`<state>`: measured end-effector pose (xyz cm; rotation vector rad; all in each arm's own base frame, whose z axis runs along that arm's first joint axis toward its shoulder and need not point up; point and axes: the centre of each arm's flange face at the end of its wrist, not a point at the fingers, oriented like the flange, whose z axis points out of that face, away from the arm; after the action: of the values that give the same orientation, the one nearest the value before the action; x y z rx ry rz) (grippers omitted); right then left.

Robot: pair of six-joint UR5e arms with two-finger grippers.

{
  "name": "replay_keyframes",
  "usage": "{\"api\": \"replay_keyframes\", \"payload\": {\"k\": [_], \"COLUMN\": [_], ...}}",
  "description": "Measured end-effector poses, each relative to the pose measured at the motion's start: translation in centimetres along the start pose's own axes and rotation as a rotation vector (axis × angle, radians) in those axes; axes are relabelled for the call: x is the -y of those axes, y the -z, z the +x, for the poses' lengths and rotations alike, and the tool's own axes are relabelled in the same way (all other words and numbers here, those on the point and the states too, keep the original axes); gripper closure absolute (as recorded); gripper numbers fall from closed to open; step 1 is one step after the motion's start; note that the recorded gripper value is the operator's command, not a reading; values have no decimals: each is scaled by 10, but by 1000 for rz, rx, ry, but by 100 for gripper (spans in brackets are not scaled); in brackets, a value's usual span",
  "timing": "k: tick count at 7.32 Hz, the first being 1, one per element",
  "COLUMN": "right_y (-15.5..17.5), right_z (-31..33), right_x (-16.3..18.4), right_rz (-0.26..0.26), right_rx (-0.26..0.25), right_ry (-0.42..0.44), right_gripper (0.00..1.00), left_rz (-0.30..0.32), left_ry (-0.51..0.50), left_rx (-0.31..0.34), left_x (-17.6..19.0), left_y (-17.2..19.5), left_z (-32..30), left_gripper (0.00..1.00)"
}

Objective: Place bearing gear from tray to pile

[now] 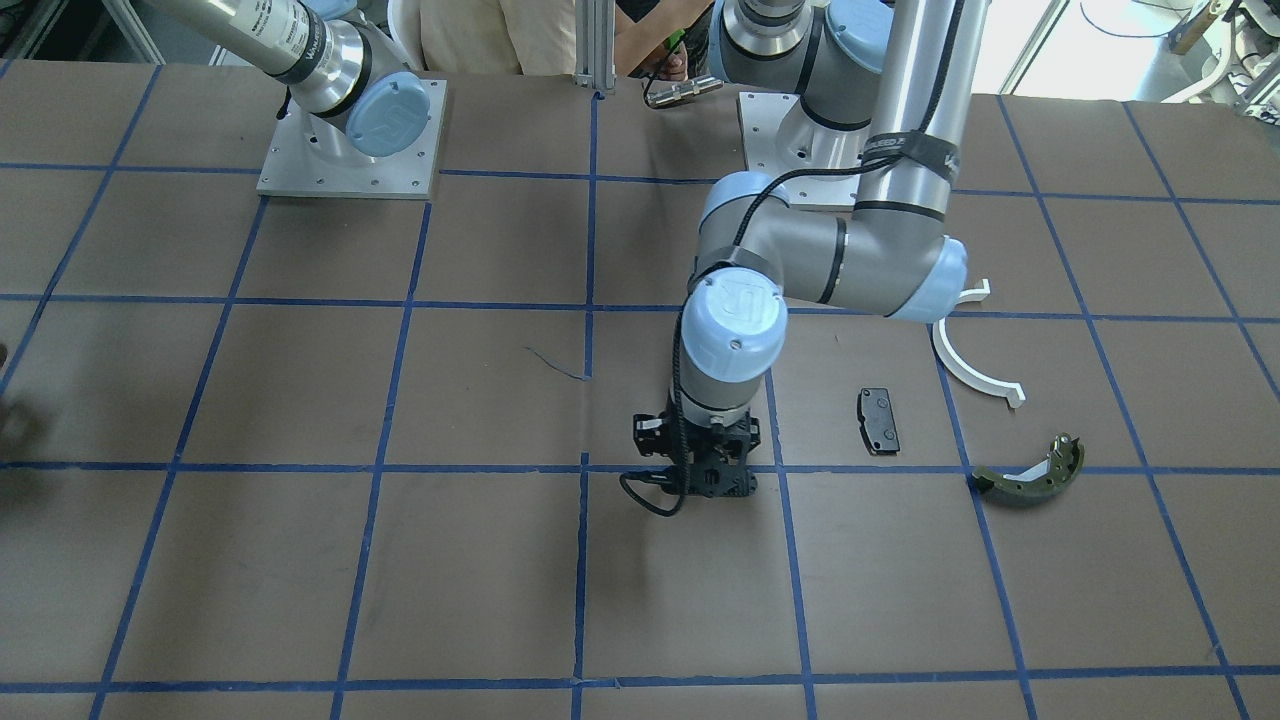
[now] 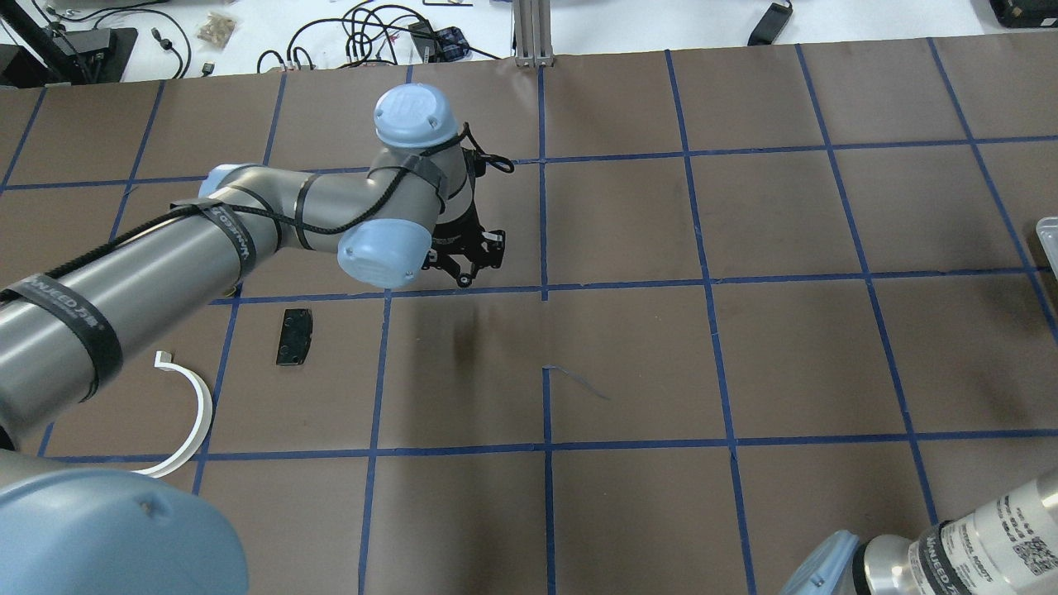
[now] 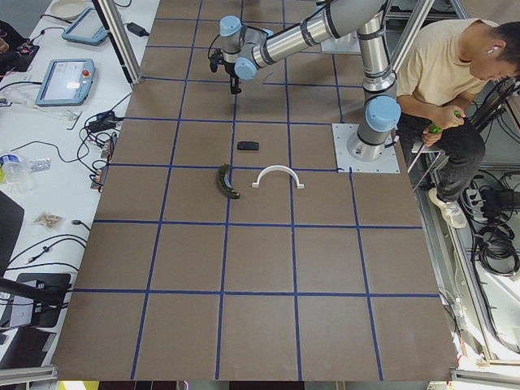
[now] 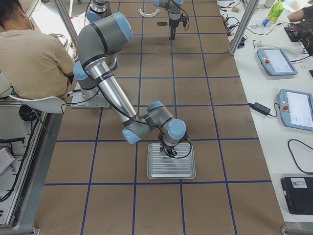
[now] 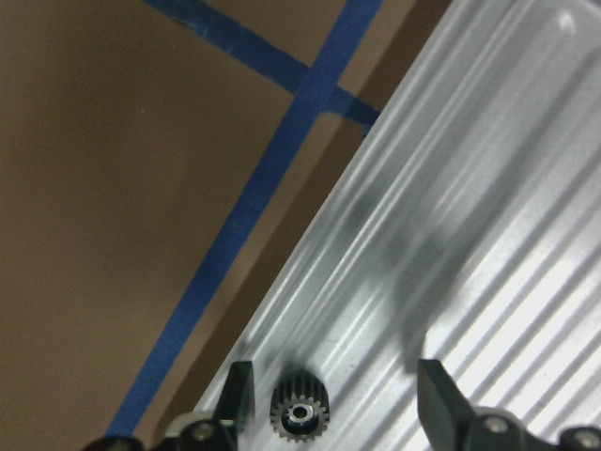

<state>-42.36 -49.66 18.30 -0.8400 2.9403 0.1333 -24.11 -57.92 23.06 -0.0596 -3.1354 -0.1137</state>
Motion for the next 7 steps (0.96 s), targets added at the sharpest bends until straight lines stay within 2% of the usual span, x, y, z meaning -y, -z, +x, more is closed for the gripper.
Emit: {"api": "replay_keyframes", "payload": {"k": [2, 3, 4, 5, 6, 7], "right_y": [-2, -2, -1, 1, 2, 5], "right_z": [0, 1, 1, 1, 1, 2], "right_x": [0, 0, 0, 0, -1, -4], "right_rz": [-2, -2, -3, -4, -11, -39], "right_rx": [3, 2, 0, -2, -5, -12], "right_ry": [-4, -5, -5, -5, -5, -5], "right_gripper": [68, 76, 93, 100, 100, 100], "left_rz": [-111, -141, -169, -176, -155, -120], "left_ry": [-39, -62, -93, -118, -126, -127], "left_rx": [-5, 1, 16, 23, 31, 43], "left_x": [21, 21, 15, 5, -5, -20], "left_y": [29, 30, 25, 14, 0, -17], "left_z": [-91, -136, -184, -223, -248, -262], "left_gripper": [100, 100, 100, 100, 100, 100]}}
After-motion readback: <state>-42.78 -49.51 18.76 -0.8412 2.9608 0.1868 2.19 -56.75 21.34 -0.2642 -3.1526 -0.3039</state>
